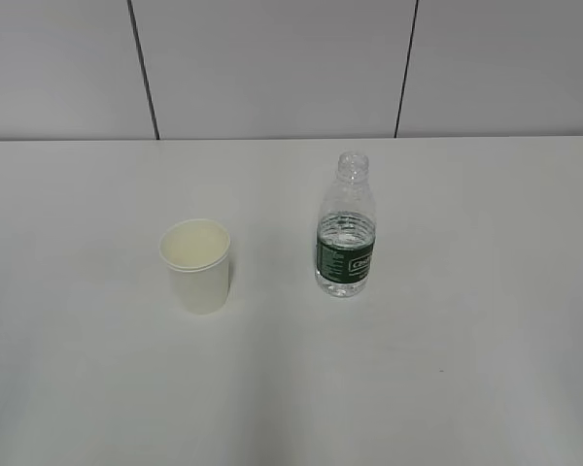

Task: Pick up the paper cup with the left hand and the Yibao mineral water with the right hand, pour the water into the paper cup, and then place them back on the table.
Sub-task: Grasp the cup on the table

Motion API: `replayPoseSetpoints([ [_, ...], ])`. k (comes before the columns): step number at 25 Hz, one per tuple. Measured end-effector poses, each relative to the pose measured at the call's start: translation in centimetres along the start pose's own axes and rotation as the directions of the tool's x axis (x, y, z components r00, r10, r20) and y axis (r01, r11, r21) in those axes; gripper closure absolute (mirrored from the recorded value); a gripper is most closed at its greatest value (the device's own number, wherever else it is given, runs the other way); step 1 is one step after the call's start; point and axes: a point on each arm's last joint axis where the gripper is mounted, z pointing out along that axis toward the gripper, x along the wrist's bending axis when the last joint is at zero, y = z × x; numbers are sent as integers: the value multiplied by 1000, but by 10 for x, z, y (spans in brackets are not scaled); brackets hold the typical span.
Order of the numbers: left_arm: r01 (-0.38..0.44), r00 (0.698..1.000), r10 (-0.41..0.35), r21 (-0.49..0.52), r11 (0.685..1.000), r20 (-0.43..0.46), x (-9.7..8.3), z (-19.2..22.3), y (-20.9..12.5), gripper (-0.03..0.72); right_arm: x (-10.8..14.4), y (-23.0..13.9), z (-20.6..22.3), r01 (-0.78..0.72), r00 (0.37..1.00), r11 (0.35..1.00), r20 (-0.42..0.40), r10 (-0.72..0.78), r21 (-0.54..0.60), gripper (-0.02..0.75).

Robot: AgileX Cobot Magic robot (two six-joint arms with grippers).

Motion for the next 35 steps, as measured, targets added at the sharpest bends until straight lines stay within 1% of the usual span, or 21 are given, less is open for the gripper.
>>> replayPoseSetpoints([
  [3, -4, 1000, 4, -13, 1000, -8, 1, -1, 1, 102, 0, 0, 0, 0, 1000, 1000, 0, 0, 0, 146],
  [5, -15, 1000, 14, -48, 999, -27, 2, -3, 6, 104, 0, 0, 0, 0, 1000, 1000, 0, 0, 0, 146],
  [7, -26, 999, 21, -112, 993, -44, 3, -4, 12, 106, 0, 0, 0, 0, 1000, 1000, 0, 0, 0, 146],
  [9, -33, 998, 23, -190, 981, -53, 4, -6, 19, 106, 0, 0, 0, 0, 1000, 1000, 0, 0, 0, 146],
  [12, -39, 998, 22, -301, 953, -57, 4, -8, 30, 106, 0, 0, 0, 0, 1000, 1000, 0, 0, 0, 146],
  [14, -40, 998, 21, -342, 939, -61, 5, -5, 36, 106, 0, 0, 0, 0, 1000, 1000, 0, 0, 0, 146],
  [18, -42, 998, 17, -385, 922, -67, 6, 7, 48, 107, 0, 0, 0, 0, 1000, 1000, 0, 0, 0, 146],
  [22, -58, 996, 23, -409, 911, -88, 10, 28, 56, 107, 0, 0, 0, 0, 1000, 1000, 0, 0, 0, 146],
  [26, -64, 995, 26, -411, 909, -98, 13, 49, 60, 113, 0, 0, 0, 0, 1000, 1000, 0, 0, 0, 146],
  [27, -69, 994, 30, -407, 911, -102, 14, 55, 60, 114, 0, 0, 0, 0, 1000, 1000, 0, 0, 0, 146],
  [29, -89, 992, 44, -420, 903, -116, 15, 66, 63, 116, 0, 0, 0, 0, 1000, 1000, 0, 0, 0, 146],
  [32, -112, 990, 65, -400, 910, -128, 17, 84, 63, 123, 0, 0, 0, 0, 1000, 1000, 0, 0, 0, 146],
  [35, -113, 989, 71, -369, 922, -127, 19, 102, 66, 132, 0, 0, 0, 0, 1000, 1000, 0, 0, 0, 146],
])
